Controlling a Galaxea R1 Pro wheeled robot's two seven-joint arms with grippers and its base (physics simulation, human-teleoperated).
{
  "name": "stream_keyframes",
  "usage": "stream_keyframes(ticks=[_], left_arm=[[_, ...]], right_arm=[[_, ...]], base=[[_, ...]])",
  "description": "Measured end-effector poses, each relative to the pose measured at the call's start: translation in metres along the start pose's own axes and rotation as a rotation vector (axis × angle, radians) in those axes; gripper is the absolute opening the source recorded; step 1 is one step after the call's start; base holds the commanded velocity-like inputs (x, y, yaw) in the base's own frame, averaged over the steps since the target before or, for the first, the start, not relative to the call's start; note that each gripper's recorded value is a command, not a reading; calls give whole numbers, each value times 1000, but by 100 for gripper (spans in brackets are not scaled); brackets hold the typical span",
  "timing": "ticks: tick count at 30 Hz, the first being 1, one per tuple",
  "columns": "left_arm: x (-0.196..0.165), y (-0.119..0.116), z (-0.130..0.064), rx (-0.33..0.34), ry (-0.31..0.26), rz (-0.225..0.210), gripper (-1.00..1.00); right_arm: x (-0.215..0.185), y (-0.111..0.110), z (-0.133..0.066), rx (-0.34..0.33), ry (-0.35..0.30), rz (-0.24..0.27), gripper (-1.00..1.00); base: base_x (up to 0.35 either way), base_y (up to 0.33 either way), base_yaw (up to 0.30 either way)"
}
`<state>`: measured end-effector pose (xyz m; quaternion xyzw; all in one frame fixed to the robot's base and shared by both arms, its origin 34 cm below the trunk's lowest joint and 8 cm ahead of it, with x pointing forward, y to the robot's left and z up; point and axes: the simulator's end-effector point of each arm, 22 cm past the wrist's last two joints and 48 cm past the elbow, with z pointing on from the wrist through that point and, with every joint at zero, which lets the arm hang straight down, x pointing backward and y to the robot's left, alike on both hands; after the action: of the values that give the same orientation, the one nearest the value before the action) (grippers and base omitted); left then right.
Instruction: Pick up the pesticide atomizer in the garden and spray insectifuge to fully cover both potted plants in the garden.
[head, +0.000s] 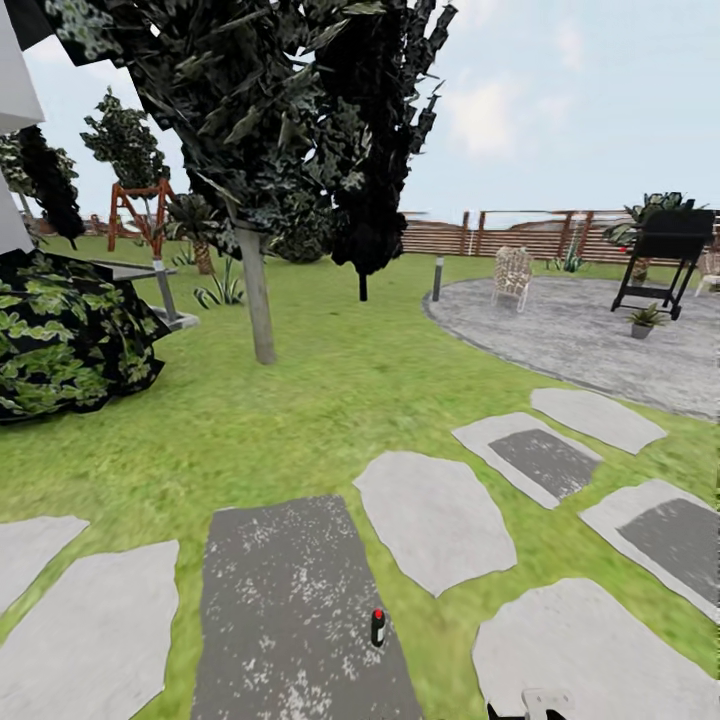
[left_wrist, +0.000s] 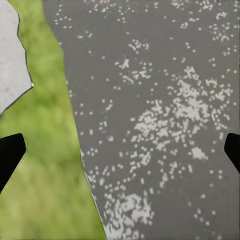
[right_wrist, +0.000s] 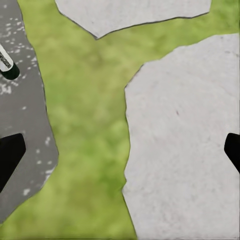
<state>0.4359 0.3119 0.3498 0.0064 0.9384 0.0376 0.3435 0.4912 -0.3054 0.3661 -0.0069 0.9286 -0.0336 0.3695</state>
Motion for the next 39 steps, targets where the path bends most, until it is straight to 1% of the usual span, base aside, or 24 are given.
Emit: stream_keyframes(ticks=[6,10,17,25,39], left_arm=[[3,0,0,0,8,1,100],[6,0,0,1,13,1,100],[10,0,1,1,22,1,100],[11,0,1,1,24,2,100],[11,-1,1,1,24,1,100]], right_arm=[[4,0,1,0,8,-1,100],[6,0,1,-1,13,-1,100],[10,0,1,-1,21,-1,100],[11,2,2,-2,23,-1,100],[11,2,2,-3,23,-1,100]], base=[[0,263,-196],[0,127,-196],[0,15,-193],[0,0,-40],[0,8,-285]])
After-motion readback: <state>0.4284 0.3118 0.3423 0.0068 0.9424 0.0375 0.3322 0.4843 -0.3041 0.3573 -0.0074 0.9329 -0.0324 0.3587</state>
